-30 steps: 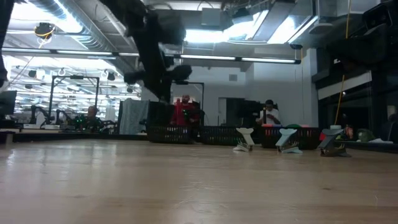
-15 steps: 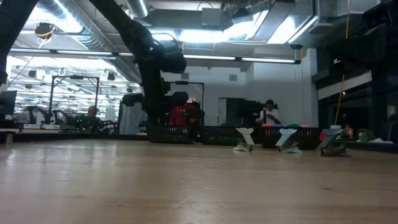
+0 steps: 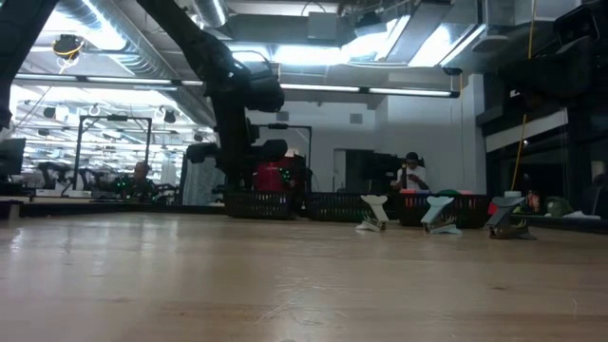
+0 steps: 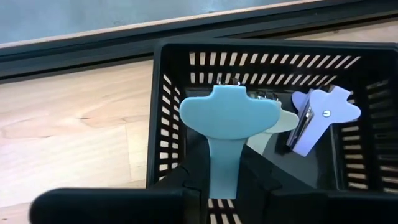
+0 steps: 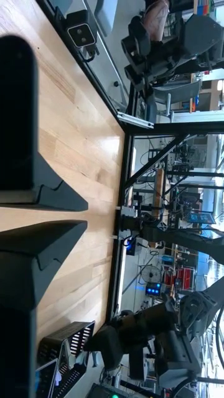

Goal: Pick and place Stapler, Stapler remover, tape
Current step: Put the blue stapler remover into the left black bin

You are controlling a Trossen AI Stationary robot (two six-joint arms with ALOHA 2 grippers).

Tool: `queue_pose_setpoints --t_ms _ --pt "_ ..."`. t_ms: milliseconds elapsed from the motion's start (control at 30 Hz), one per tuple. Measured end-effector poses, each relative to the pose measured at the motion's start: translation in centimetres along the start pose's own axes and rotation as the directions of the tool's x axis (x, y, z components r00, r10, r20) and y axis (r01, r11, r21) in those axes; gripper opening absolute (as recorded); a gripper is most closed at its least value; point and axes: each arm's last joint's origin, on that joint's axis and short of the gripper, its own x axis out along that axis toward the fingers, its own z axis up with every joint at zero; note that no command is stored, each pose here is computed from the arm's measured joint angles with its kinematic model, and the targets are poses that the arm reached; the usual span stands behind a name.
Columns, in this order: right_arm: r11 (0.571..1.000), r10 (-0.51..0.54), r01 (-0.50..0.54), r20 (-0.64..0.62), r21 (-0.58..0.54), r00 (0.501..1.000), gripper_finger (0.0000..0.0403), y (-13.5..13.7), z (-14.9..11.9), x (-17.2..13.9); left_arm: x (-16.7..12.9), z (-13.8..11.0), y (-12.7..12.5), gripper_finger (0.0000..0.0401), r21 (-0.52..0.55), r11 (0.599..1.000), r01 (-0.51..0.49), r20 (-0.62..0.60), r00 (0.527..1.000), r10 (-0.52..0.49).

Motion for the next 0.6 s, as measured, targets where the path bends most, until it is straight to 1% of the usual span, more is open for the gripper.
queue_pose_setpoints --t_ms 167,400,600 --pt "1.000 0.000 0.000 0.000 0.000 1.000 0.0039 0.00 0.00 0.00 0.01 0.00 0.01 0.0061 0.000 1.000 0.003 -0.004 1.000 -0.003" --pt "1.000 0.000 0.000 0.000 0.000 1.000 0.0039 0.00 0.00 0.00 0.02 0.05 0.06 0.0061 0.000 1.000 -0.009 0.006 1.000 0.009" --pt "1.000 0.000 0.000 0.000 0.000 1.000 0.0039 0.00 0.00 0.00 0.02 0.08 0.10 0.0086 0.031 0.999 -0.022 0.018 1.000 0.021"
